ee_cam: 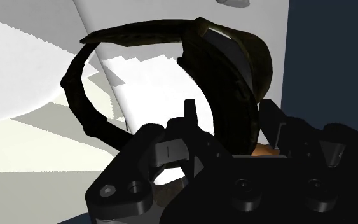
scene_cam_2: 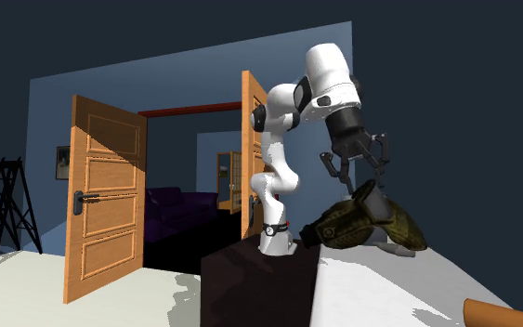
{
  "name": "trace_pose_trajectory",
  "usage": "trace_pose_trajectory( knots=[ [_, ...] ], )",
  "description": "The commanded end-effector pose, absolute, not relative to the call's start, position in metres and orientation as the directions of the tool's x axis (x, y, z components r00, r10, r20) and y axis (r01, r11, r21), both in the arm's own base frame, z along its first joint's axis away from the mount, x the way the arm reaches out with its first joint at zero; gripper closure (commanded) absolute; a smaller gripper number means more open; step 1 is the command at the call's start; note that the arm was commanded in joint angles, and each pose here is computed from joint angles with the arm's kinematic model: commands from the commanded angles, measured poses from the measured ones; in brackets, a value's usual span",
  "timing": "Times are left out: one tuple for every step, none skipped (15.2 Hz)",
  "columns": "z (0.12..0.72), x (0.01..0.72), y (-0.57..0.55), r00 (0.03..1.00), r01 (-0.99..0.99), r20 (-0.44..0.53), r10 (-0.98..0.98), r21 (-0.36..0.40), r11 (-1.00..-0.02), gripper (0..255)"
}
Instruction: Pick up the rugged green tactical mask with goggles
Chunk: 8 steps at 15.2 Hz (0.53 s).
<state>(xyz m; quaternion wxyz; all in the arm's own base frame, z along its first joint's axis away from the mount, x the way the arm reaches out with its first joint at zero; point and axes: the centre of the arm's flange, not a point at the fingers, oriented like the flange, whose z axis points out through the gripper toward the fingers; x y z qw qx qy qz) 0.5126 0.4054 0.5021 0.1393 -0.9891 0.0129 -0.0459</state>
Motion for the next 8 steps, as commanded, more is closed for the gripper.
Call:
trace_pose_trajectory(
  knots=[
    [0.513,0.513,0.405,0.995,-0.013,0.087,-0.038,-0.277,-0.961,255],
    [0.518,0.513,0.405,0.995,-0.013,0.087,-0.038,-0.277,-0.961,255],
    [0.524,0.513,0.405,0.995,-0.013,0.087,-0.038,-0.277,-0.961,255],
    [0.529,0.513,0.405,0.995,-0.013,0.087,-0.038,-0.277,-0.961,255],
    [0.534,0.513,0.405,0.995,-0.013,0.087,-0.038,-0.277,-0.961,255],
    [0.539,0.513,0.405,0.995,-0.013,0.087,-0.038,-0.277,-0.961,255],
    [0.540,0.513,0.405,0.995,-0.013,0.087,-0.038,-0.277,-0.961,255],
    [0.540,0.513,0.405,0.995,-0.013,0.087,-0.038,-0.277,-0.961,255]
  ],
)
